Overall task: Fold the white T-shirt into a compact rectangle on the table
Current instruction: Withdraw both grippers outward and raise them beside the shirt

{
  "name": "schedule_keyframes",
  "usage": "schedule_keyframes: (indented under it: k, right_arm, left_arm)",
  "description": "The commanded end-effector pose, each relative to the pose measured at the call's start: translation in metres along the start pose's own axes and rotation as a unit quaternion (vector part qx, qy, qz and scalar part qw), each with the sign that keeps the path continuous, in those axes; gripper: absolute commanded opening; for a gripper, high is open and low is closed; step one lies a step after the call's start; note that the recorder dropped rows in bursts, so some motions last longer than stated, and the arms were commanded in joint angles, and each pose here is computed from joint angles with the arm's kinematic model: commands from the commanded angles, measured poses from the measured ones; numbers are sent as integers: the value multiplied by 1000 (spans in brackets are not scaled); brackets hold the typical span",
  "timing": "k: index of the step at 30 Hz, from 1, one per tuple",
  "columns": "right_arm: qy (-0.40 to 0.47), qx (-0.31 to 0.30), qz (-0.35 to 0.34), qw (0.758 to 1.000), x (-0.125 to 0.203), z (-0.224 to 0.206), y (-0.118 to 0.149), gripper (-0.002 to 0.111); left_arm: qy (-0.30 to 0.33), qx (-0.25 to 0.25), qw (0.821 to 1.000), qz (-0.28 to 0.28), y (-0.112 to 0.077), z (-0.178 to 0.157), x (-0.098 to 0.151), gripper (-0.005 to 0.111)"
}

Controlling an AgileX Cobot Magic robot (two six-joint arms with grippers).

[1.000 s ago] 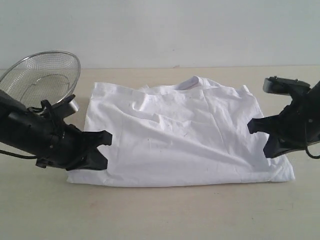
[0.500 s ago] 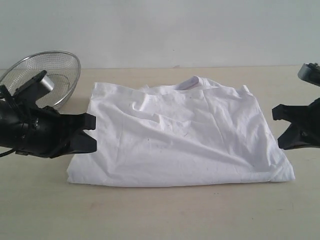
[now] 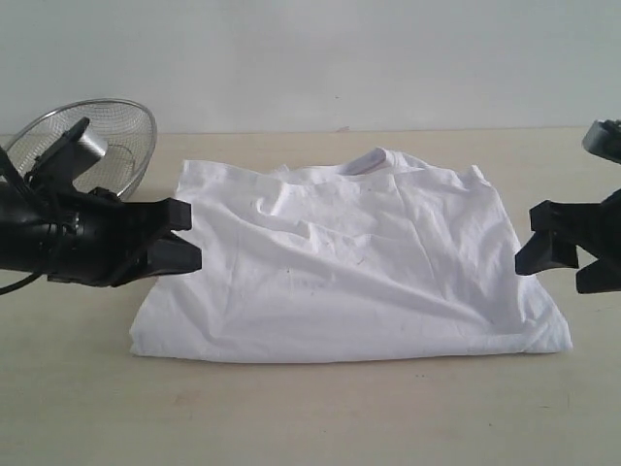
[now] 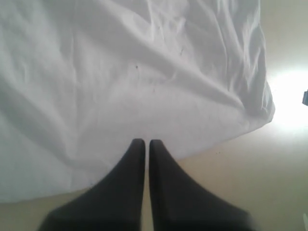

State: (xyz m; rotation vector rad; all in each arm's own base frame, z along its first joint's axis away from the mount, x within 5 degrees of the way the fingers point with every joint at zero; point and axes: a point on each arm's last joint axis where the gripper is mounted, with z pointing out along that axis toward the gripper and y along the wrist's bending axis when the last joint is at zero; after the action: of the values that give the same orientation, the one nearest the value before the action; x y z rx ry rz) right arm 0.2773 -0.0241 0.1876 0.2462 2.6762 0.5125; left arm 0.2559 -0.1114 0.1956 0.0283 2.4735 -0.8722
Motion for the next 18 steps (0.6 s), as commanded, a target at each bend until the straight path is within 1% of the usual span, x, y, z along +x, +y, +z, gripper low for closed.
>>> schedule_keyframes:
  k: [1, 4, 7, 10, 12, 14, 18]
  right_arm:
    - [-18, 14, -1, 1000, -2, -1, -4, 56]
    - [-36, 26, -8, 999, -5, -1, -6, 57]
    - [-46, 28, -13, 998, -10, -3, -5, 57]
    - [-8, -8, 4, 1000, -22, 0, 1, 57]
    - [20, -37, 0, 999, -36, 3, 6, 57]
    - [33, -53, -5, 998, -50, 3, 9, 57]
    - [32, -71, -23, 997, -86, -2, 15, 57]
  left_arm:
    - [-18, 24, 999, 14, -10, -1, -15, 4]
    - [-19, 39, 999, 24, -16, 0, -23, 4]
    - [-11, 44, 999, 28, -16, 6, -28, 4]
    - [-9, 47, 998, 27, -16, 12, -34, 4]
    - [-8, 46, 998, 30, -16, 15, -39, 4]
    - [-4, 41, 999, 28, -16, 18, -44, 4]
    - [26, 47, 998, 34, -19, 22, -48, 4]
